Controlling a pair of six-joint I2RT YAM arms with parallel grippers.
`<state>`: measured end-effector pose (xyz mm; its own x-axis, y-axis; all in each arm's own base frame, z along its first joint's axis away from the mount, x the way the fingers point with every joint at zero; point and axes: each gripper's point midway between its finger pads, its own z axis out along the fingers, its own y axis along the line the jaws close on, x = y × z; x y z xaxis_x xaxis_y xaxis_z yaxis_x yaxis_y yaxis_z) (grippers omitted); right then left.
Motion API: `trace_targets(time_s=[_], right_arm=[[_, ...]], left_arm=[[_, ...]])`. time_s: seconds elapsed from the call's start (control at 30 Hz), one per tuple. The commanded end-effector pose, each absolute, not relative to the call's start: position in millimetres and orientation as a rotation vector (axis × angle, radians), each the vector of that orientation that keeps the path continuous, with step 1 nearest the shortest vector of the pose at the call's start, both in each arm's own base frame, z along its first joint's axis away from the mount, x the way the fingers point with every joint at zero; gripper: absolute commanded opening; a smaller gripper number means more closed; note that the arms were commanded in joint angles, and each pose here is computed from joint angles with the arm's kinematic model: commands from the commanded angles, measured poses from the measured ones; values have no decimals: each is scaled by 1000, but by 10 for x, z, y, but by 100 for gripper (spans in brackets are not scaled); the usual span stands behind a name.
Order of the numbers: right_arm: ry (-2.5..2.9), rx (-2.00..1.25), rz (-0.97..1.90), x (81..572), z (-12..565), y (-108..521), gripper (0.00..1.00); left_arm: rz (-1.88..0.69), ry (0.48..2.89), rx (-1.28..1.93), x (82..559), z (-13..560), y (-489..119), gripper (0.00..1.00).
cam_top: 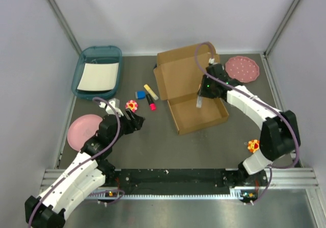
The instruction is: Fold the paper box
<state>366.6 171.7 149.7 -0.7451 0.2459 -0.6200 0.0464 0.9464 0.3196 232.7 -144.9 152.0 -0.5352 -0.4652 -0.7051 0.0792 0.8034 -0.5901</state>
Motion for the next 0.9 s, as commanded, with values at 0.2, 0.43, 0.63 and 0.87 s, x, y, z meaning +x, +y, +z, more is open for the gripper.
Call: trace_targets(time_s=[0.2,0.43,0.63,0.87], right_arm=[[2495,60,339,3751,1235,2016,35],[2401,93,284,3679,1584,1812,66],[2343,176,-73,3566,1539,1048,66],[2363,218,-210,3526,1044,663,63]], left_arm=[[-690,1998,-324,2316,1634,-1366,71],[-672,2014,-309,2318,1616,-1362,71],[-675,2029,-311,2293,1528,-1365,71],[-697,2034,-306,2271,1473,-1393,71]])
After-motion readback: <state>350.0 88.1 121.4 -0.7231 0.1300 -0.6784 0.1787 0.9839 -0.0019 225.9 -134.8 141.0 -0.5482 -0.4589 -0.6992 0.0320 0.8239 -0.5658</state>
